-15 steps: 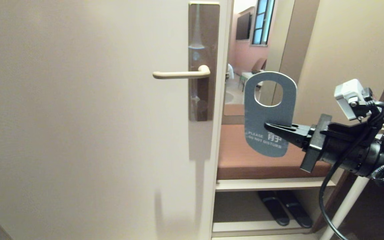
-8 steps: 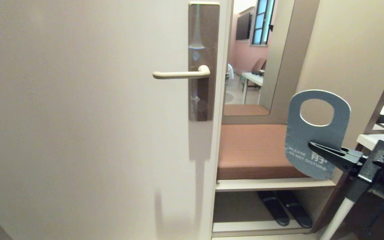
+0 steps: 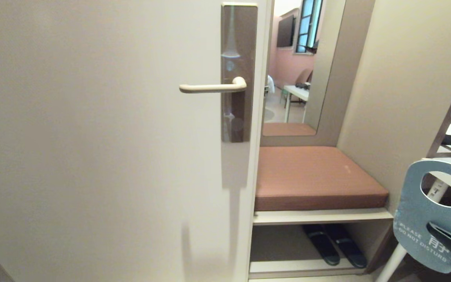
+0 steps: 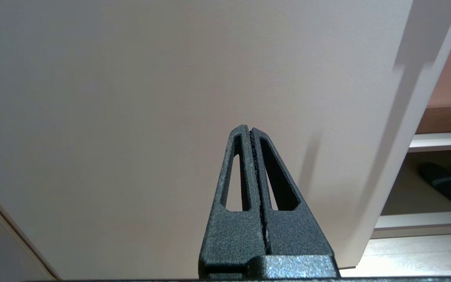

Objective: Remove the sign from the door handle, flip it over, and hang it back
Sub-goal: Hand it to the other hand

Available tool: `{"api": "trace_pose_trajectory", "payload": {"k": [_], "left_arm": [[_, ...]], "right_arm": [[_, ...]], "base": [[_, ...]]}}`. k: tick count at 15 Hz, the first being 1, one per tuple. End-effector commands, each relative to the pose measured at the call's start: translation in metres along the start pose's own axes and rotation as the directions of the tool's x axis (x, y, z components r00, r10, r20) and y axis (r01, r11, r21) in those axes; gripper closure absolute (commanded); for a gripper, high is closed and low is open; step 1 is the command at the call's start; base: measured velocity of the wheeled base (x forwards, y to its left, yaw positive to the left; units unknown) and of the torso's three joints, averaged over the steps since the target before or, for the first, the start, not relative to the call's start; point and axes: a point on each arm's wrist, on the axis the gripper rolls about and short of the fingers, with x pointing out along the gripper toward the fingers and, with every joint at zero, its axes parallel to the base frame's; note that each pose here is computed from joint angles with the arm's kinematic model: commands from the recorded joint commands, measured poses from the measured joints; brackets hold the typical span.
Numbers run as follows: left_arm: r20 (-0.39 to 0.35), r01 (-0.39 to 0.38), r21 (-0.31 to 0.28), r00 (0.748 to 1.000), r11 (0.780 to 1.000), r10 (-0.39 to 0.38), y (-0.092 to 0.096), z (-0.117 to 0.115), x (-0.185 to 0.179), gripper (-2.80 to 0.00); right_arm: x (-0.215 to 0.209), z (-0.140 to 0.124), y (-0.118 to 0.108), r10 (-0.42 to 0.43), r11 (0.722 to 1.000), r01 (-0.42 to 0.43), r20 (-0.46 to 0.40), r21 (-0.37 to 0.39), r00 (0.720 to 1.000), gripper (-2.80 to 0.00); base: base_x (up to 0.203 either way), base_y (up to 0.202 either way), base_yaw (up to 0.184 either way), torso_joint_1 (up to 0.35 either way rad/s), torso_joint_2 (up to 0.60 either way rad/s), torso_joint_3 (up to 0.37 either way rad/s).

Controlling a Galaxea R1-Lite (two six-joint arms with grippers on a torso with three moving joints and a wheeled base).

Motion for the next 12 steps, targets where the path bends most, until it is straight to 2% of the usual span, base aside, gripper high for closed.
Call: {"api": "trace_pose_trajectory", "payload": {"k": [1, 5, 9, 12], "left_arm": [[-0.001, -0.001, 0.001, 1.0, 1.0, 0.001, 0.0, 0.0, 0.0, 0.0], [-0.001, -0.001, 0.001, 1.0, 1.0, 0.001, 0.0, 0.0, 0.0, 0.0], [-0.001, -0.001, 0.001, 1.0, 1.0, 0.001, 0.0, 0.0, 0.0, 0.0], [-0.001, -0.001, 0.001, 1.0, 1.0, 0.001, 0.0, 0.0, 0.0, 0.0]], "right_arm": [[-0.027, -0.013, 0.007, -0.062, 0.998, 0.062, 0.042, -0.009, 0.997, 0.0], [-0.052, -0.036, 0.018, -0.134, 0.991, 0.134, -0.007, 0.0, 0.991, 0.0], [-0.071, -0.057, 0.025, -0.245, 0.969, 0.245, -0.045, 0.001, 0.969, 0.0], [-0.08, -0.068, 0.028, -0.296, 0.955, 0.296, -0.014, 0.0, 0.955, 0.0]], "base": [[0.0, 0.0, 0.0, 0.0, 0.0, 0.0], [0.0, 0.0, 0.0, 0.0, 0.0, 0.0], [0.0, 0.0, 0.0, 0.0, 0.0, 0.0], [0.0, 0.0, 0.0, 0.0, 0.0, 0.0]]}}
